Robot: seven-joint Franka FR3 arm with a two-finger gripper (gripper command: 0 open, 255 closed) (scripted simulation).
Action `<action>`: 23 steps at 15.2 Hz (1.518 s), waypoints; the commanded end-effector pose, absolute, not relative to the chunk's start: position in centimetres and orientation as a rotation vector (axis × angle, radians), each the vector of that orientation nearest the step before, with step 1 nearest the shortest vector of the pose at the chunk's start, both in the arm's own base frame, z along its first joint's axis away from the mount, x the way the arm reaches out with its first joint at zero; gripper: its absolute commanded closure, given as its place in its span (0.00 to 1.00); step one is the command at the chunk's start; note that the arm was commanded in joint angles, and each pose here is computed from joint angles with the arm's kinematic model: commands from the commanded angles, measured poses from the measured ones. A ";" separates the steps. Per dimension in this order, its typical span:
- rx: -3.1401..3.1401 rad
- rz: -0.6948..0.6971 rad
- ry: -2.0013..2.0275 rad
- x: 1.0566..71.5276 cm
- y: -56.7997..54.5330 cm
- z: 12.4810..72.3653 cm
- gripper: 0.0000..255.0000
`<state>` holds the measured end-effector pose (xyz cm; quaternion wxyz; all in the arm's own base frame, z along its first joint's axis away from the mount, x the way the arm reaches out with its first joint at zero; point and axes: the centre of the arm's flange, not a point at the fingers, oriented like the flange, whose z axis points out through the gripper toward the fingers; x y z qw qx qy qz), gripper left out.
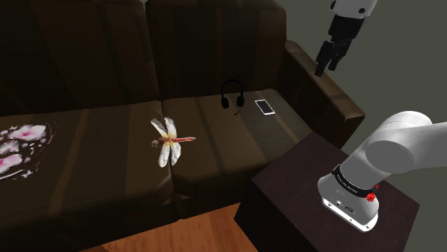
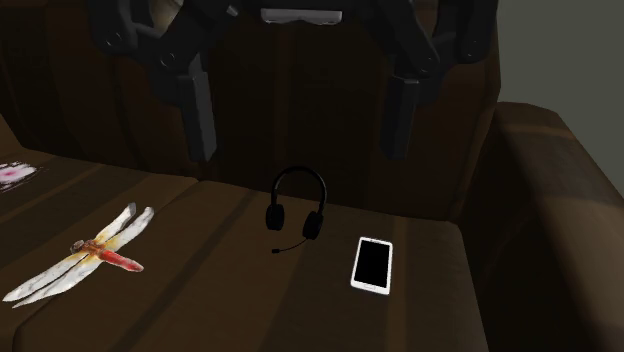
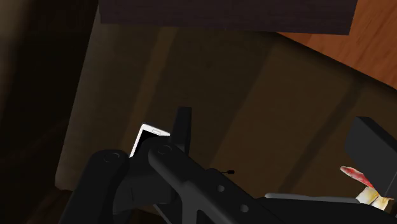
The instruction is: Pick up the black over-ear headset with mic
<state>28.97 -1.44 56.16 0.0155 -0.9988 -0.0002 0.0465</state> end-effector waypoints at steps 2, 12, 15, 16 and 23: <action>-3.102 0.144 0.005 29.9 -1.6 55.3 0.00; -3.052 0.134 0.065 39.5 -3.3 46.3 0.00; -3.036 0.131 0.082 42.4 -3.8 43.6 0.00; -3.031 0.131 0.088 43.4 -4.0 42.7 0.00; -2.995 0.124 0.128 50.1 -5.2 36.5 0.00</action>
